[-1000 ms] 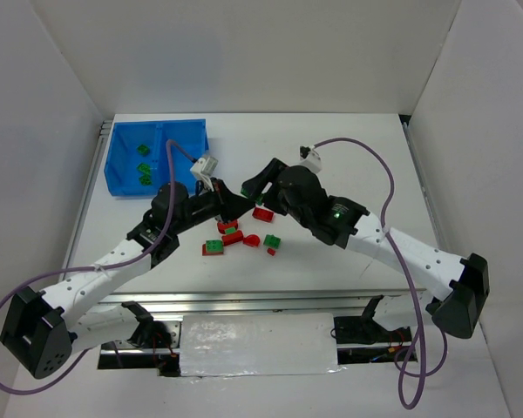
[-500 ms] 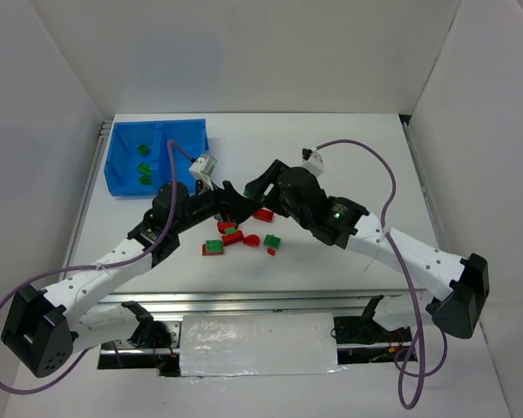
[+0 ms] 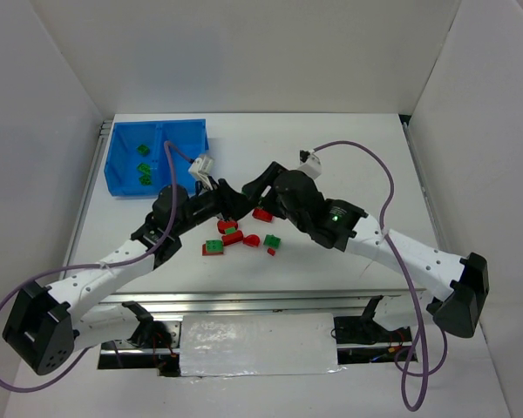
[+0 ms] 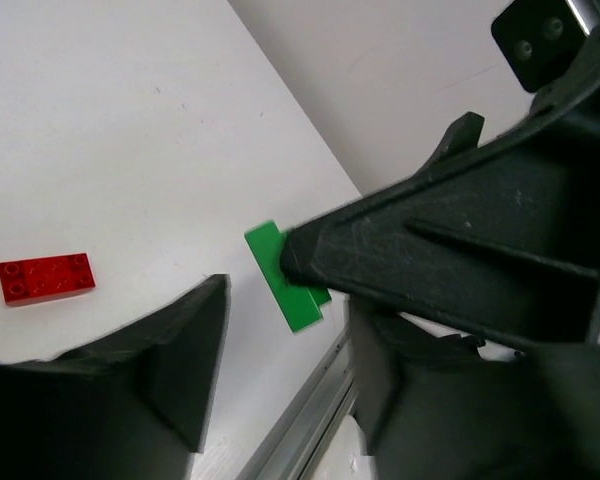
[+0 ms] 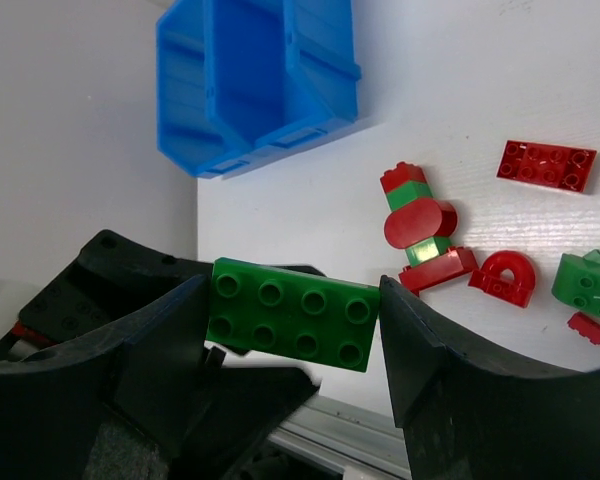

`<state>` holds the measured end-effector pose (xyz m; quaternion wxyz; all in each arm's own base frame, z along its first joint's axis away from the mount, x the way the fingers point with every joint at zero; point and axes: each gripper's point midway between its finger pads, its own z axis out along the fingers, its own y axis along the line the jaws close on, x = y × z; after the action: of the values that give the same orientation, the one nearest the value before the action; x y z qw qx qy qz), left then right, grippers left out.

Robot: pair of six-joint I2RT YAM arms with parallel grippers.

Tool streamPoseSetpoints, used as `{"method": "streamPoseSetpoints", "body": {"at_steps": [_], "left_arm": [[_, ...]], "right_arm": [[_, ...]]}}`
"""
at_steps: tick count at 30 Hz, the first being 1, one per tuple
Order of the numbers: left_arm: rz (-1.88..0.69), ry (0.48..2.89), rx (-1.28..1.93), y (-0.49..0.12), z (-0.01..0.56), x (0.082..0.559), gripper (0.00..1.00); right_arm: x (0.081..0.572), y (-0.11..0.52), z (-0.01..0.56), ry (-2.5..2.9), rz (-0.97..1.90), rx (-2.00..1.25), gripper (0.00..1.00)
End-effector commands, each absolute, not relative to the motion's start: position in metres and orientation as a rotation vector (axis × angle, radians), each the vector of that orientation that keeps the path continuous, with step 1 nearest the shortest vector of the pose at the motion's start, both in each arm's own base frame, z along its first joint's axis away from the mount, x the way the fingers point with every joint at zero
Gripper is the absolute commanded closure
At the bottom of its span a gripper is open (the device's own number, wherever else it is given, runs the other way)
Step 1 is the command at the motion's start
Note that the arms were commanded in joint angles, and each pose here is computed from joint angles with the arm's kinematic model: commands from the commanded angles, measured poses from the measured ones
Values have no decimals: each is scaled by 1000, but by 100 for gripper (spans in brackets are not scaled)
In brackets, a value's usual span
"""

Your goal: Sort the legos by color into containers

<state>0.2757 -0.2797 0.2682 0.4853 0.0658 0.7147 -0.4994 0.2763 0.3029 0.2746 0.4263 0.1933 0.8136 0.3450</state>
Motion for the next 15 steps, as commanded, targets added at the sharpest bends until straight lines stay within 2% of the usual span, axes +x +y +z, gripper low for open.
{"method": "streamPoseSetpoints", "body": {"at_steps": [1, 3, 6, 9, 10, 12, 15], "left_arm": [[-1242, 1632, 135, -281, 294, 284, 42], [-1231, 1633, 127, -280, 295, 286, 48], [-1200, 1634, 100, -276, 293, 290, 50], [-1156, 1620, 61, -267, 296, 294, 75], [-1136, 1616, 43, -263, 298, 295, 88], [-1064, 1644, -11, -253, 292, 303, 100], [-1009, 1661, -39, -244, 287, 305, 100]], "right_arm": [[272, 312, 293, 1992, 913, 474, 78], [271, 315, 295, 1987, 928, 465, 78], [268, 319, 295, 1995, 929, 447, 78], [269, 319, 289, 2005, 917, 446, 77], [269, 319, 288, 2003, 918, 446, 77], [267, 321, 287, 2003, 934, 436, 77], [267, 320, 288, 1990, 952, 426, 72]]}}
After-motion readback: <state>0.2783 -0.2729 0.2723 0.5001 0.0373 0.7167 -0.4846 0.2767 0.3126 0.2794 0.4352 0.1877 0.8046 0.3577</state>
